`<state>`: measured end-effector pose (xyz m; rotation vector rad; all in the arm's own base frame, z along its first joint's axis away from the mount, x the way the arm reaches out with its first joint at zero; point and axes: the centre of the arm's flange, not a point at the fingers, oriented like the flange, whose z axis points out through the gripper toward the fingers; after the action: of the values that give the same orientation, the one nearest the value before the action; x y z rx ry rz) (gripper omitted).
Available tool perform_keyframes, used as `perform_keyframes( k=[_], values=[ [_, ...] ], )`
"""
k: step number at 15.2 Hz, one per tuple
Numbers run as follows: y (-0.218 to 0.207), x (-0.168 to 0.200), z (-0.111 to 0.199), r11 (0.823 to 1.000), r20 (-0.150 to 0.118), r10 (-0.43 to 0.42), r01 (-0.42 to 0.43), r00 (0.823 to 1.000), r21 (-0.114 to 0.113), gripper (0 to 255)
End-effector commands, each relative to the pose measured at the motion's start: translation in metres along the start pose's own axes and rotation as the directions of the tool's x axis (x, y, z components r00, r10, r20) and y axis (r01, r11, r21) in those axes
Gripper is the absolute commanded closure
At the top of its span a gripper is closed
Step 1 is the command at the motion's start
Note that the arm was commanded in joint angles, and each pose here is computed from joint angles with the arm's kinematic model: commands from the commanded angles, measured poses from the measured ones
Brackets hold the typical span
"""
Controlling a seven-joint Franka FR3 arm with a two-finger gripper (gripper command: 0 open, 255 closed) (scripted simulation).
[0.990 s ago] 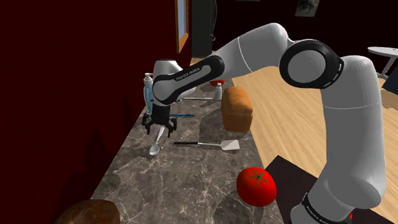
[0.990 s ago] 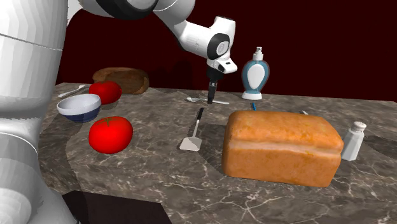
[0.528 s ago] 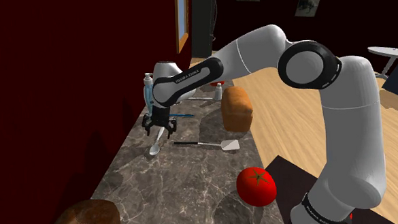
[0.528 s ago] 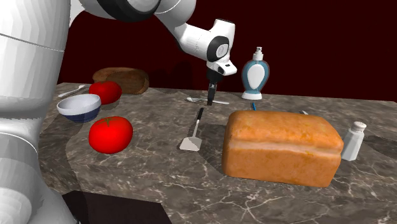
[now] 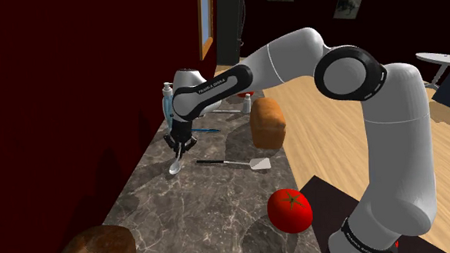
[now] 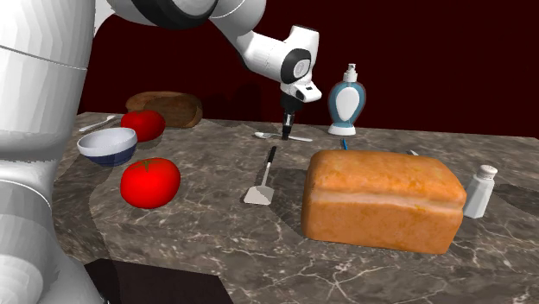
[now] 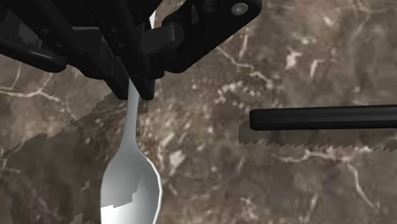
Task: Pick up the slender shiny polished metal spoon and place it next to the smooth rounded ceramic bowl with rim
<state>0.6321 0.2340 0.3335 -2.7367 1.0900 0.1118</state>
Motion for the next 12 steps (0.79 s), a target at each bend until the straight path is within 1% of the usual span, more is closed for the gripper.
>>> perform_keyframes(
  k=[1,3,12],
  values=[
    [0.000,0.000,0.001,1.000,0.001,0.000,0.000,1.000,-0.001,255],
    [0.000,0.000,0.001,1.000,0.001,0.000,0.000,1.000,-0.001,255],
    [-0.007,-0.006,-0.046,1.000,0.001,0.000,0.000,1.000,-0.001,255]
  ],
)
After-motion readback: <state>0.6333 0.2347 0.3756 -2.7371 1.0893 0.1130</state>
